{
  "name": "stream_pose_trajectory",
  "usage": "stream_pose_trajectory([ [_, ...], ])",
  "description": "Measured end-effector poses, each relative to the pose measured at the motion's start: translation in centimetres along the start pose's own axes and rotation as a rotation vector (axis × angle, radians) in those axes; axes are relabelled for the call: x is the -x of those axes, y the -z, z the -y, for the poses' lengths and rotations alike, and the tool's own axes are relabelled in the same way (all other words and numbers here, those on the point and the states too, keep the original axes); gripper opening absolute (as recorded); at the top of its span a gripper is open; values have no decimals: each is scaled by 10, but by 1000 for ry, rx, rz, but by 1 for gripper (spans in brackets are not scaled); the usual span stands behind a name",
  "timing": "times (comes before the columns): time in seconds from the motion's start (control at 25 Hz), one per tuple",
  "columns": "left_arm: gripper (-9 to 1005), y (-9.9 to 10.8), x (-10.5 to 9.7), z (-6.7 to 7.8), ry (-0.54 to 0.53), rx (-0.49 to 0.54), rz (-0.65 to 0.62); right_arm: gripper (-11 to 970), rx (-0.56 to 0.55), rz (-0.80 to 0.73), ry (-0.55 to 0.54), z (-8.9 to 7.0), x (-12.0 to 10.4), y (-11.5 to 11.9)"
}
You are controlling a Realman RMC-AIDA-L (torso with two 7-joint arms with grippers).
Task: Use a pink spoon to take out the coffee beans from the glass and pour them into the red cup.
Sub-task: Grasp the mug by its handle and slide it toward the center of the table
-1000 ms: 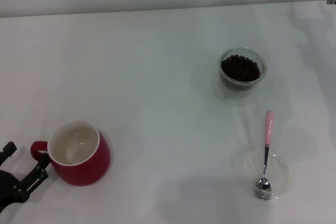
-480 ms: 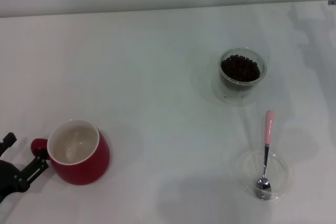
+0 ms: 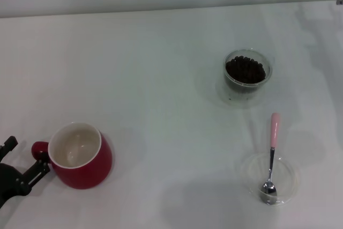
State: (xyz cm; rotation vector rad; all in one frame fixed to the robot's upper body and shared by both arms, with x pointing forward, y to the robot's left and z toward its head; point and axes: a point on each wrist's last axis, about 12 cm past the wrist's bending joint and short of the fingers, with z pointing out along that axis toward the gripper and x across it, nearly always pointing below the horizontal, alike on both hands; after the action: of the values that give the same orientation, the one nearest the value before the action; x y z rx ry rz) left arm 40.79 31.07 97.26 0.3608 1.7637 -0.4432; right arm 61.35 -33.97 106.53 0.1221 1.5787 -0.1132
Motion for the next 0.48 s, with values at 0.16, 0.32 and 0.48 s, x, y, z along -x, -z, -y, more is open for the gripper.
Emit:
stream_pose_trajectory([
  [0.16,878,-2,0,0,-7,-1,-2,871,0,8,2,1,2,-1],
  [0.32,877,-8,1,-1,-16,-2,-13,871,-1,15,5,2,3,-2],
  [0.48,877,-15,2,-1,-18,-9,-19,871,-5,15,7,3,4,-2],
])
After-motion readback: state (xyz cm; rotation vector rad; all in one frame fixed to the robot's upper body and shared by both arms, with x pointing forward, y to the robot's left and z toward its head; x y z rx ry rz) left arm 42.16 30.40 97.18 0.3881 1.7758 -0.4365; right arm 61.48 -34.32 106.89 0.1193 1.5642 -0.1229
